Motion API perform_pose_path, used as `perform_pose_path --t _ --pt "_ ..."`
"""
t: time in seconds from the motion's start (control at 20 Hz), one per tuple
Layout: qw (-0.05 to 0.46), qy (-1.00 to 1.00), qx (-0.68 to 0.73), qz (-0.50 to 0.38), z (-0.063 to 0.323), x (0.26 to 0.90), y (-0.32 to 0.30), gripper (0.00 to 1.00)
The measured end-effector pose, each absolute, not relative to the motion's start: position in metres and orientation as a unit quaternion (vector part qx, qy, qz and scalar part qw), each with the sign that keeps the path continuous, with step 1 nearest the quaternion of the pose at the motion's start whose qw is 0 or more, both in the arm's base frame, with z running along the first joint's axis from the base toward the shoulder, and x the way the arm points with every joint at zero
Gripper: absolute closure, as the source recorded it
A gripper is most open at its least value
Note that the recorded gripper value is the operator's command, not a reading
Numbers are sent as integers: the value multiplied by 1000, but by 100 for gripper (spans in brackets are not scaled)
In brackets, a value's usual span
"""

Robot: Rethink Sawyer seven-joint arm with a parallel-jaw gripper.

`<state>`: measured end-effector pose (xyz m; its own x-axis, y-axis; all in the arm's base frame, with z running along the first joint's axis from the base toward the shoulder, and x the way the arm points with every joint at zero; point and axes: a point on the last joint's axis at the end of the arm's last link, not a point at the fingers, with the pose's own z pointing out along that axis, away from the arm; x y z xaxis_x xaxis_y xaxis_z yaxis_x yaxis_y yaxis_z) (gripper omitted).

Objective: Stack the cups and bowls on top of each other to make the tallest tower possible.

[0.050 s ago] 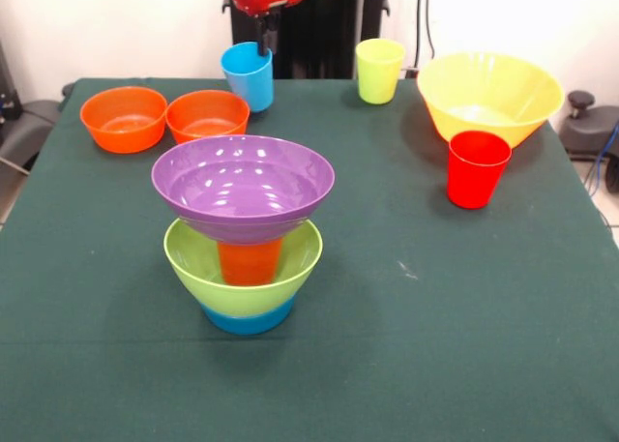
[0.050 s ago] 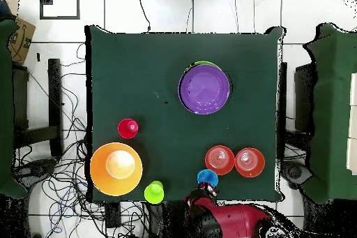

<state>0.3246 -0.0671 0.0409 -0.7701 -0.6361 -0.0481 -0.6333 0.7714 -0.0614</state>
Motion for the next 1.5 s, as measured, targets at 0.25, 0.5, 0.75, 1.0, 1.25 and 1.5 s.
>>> perform_pose_path --t 0.25,0.5,0.75,1.0,1.25,1.5 --pt "35 939 -341 -22 42 327 -65 100" --pt "37 939 -342 -22 42 328 -64 100" --pt "44 938 -344 -29 53 335 -66 100" --pt "50 940 -335 -40 81 347 -70 100" --pt "56 943 -322 -56 108 359 -76 100" --pt "79 942 -316 -78 141 378 -76 100"
